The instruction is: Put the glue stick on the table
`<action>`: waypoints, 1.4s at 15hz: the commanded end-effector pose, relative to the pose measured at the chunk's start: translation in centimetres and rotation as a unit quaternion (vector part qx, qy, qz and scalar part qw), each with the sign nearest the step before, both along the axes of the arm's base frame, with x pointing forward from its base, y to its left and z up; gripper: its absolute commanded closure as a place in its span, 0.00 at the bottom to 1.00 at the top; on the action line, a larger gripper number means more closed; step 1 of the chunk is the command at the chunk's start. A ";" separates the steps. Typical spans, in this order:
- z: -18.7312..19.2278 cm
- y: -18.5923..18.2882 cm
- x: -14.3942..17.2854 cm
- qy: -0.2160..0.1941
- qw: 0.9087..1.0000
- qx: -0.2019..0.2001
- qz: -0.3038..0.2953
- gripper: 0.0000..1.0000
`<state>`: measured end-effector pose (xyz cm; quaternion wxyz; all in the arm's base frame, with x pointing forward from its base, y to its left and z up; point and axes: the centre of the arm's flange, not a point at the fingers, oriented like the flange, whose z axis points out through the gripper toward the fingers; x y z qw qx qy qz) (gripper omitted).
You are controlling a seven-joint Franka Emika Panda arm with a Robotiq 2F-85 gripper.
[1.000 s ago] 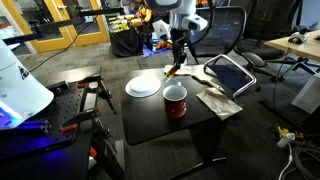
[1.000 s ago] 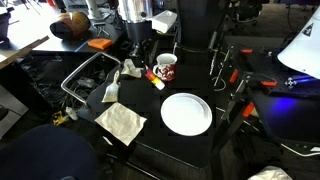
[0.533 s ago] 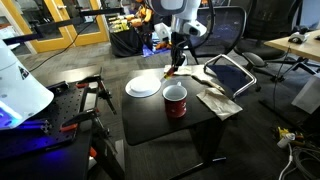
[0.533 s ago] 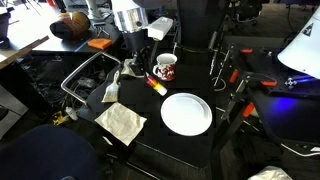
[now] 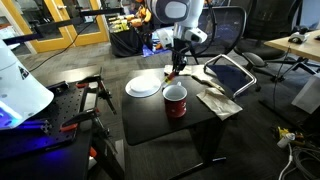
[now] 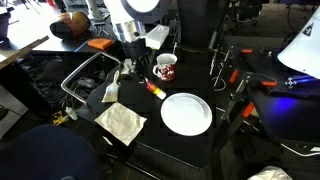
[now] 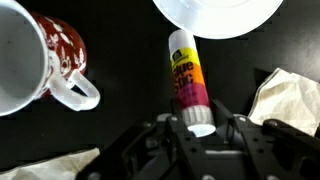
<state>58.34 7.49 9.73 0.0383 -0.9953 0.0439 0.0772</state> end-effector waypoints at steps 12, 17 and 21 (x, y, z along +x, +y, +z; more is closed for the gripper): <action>2.4 1.6 0.5 -0.041 0.999 -0.001 0.021 0.00; 2.0 2.0 1.5 -0.036 0.999 0.004 0.022 0.00; 2.2 2.1 1.5 -0.038 0.999 0.005 0.022 0.00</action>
